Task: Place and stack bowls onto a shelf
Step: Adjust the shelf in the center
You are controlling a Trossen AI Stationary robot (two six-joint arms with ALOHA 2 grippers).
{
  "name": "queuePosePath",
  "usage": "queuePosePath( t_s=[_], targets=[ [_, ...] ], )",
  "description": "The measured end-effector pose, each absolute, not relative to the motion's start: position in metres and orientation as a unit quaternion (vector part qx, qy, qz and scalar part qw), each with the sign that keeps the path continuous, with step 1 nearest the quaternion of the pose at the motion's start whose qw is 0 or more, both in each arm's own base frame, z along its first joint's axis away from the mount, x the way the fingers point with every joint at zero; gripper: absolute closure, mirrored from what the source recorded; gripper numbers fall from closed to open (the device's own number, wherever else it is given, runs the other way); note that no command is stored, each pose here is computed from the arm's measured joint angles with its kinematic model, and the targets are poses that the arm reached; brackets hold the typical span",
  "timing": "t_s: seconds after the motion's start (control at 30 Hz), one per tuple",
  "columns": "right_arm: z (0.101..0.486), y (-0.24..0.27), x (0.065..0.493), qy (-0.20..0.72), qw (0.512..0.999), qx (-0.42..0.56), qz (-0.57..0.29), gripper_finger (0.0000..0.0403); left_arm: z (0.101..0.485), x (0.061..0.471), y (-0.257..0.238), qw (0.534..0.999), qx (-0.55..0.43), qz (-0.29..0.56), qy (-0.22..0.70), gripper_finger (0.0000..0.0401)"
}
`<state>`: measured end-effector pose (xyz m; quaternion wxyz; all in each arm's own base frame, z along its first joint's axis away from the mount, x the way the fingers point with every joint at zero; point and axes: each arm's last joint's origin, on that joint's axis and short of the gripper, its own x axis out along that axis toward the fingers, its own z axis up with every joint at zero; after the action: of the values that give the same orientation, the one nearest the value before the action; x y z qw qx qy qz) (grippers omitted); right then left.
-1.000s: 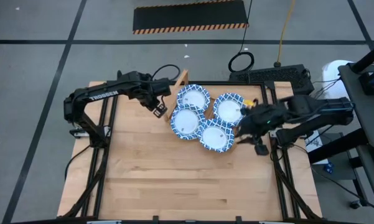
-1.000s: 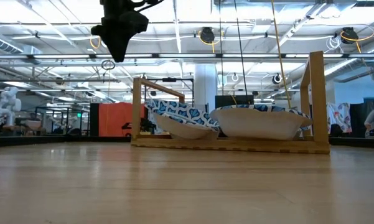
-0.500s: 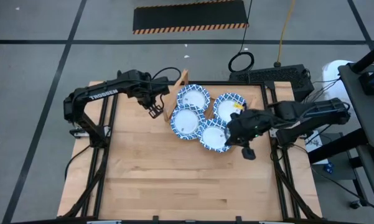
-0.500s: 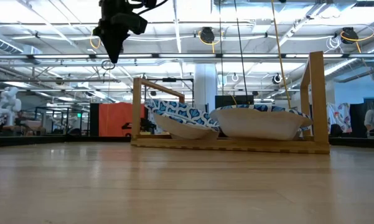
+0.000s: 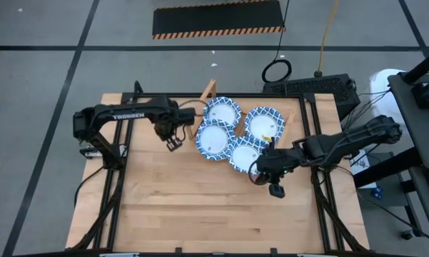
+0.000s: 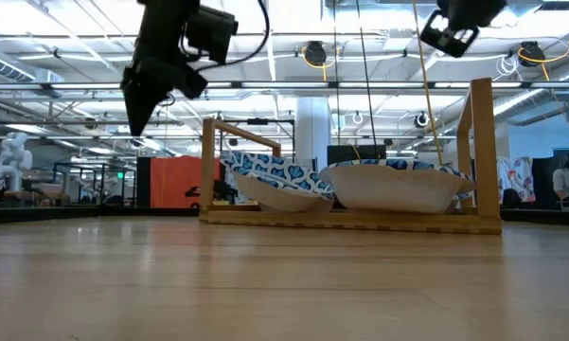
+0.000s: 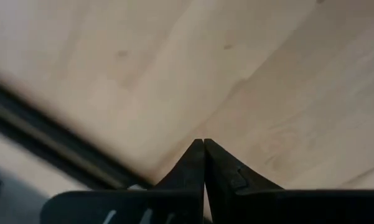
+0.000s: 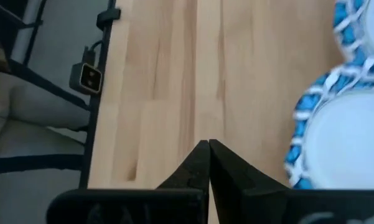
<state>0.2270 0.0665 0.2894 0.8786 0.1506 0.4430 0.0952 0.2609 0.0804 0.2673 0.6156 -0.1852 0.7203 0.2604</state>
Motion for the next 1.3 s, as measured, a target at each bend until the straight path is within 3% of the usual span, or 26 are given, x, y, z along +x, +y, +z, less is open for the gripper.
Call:
queuePosePath(
  t_s=[0.3,0.7,1.3],
  targets=[
    [0.257,0.065,0.22,0.488,0.851,0.184,0.06,0.0403,0.222,0.275,0.061,0.67,-0.198,0.214,0.683,0.0399],
    [0.243,0.063,0.214,0.498,0.847,0.181,0.044,0.0403,0.205,0.291,0.063,0.746,-0.198,0.202,0.603,0.0398],
    [0.253,0.044,0.172,0.513,0.842,0.162,-0.04,0.0403,0.204,0.3,0.066,0.777,-0.207,0.207,0.558,0.0398]
  ],
)
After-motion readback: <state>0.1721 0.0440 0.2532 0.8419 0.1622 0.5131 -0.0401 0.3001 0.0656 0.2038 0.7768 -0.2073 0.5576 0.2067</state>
